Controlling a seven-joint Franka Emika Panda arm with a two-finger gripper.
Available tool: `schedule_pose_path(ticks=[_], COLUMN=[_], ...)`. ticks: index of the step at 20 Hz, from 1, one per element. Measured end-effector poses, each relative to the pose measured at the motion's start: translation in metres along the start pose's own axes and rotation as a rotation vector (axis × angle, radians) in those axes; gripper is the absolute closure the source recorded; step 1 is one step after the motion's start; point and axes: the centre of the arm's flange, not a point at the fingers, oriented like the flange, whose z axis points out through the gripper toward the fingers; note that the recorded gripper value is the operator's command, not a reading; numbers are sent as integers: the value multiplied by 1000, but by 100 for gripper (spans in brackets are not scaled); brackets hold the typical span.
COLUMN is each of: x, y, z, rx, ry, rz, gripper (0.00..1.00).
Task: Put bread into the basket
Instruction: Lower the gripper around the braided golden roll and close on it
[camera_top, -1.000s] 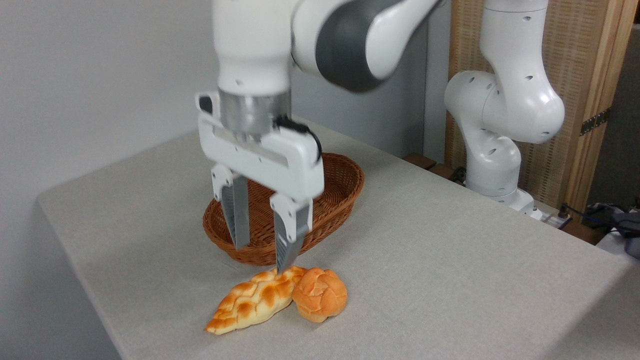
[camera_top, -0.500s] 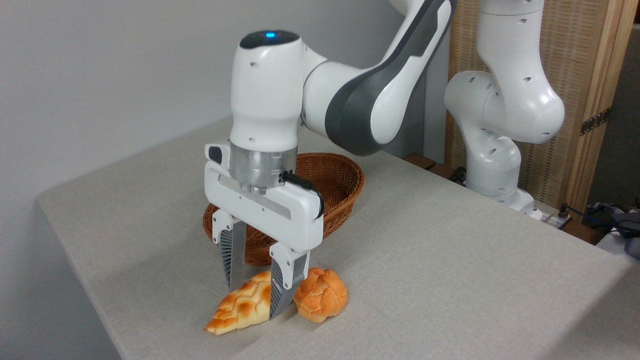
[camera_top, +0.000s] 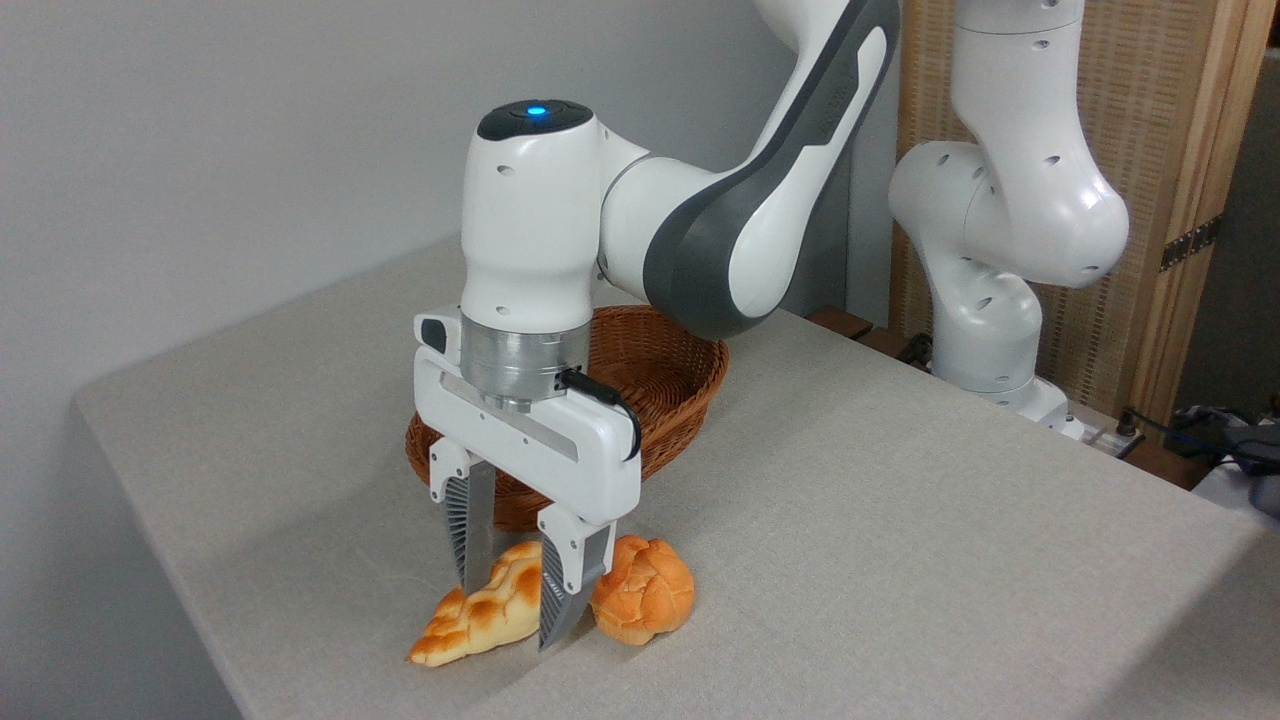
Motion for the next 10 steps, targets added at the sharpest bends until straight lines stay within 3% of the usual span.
schedule_pose_path(ticks=[10], x=[1], y=[-1], z=[-4], rx=[0], ry=[24], rz=[-18], gripper=[1])
